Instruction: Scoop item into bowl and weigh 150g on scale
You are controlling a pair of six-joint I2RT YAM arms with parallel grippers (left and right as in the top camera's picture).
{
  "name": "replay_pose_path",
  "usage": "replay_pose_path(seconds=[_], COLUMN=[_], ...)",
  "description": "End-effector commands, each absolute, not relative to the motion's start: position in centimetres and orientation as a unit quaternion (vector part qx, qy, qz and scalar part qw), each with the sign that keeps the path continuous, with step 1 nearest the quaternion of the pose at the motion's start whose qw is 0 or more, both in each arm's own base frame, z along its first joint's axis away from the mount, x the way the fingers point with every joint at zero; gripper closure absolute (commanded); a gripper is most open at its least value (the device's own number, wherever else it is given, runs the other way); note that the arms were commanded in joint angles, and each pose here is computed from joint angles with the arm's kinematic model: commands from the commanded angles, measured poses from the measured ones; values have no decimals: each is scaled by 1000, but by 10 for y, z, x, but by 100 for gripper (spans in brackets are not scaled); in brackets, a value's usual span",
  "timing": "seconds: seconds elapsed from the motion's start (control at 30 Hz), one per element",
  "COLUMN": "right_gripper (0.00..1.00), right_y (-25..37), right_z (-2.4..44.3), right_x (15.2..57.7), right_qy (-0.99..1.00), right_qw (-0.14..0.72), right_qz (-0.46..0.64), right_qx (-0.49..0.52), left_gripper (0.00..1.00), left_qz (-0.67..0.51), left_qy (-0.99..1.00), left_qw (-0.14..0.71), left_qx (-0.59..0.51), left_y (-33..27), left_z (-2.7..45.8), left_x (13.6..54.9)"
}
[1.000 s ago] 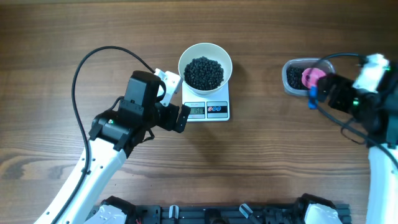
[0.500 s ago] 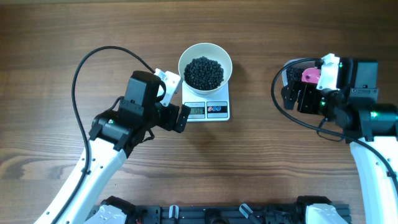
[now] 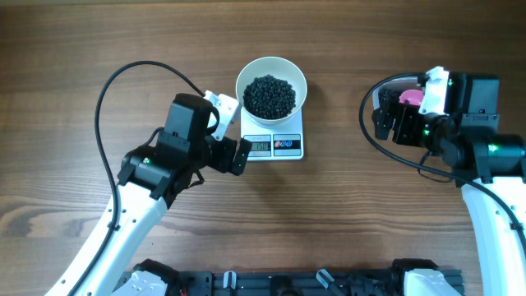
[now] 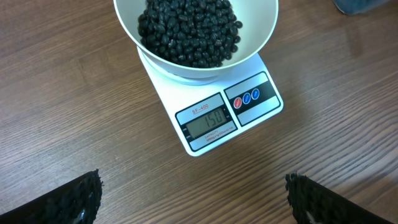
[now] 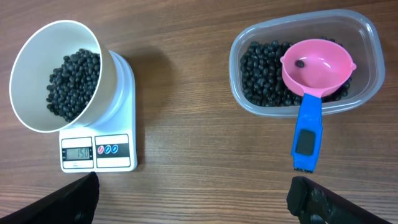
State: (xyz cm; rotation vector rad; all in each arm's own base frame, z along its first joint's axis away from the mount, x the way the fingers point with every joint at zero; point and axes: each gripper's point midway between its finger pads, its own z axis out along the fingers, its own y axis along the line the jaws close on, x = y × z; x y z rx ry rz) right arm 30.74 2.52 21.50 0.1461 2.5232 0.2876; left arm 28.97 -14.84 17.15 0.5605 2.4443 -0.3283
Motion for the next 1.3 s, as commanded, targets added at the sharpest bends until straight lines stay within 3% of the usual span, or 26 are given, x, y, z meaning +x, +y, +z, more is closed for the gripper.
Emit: replay_pose_path(seconds=[0.0,0.3,0.5,0.83,1.13,1.27], right_gripper=[0,0,0,0,0,0], right_y=[21,20,21,21,15,7], right_z=[216,266,257,229,234,234], right_x=[309,293,268,262,247,244], right_qy=[947,850,792,657,610,617], right_qw=[302,510,596,742,783,786], right_qz=[95,-4,-19,-44,-59,-20], right_qx=[58,-133,-133,-125,-106,-45], left_gripper=[0,0,0,0,0,0], left_qz=[-123,-123,-123,-123,-123,-123], left_qy=[923,923,923,923,923,923], left_qw=[302,302,302,302,302,302], left_qx=[207,207,207,207,207,207], left_y=[-147,-147,-147,-147,-147,-147], left_z=[171,171,171,171,171,171], left_x=[291,291,291,291,291,291])
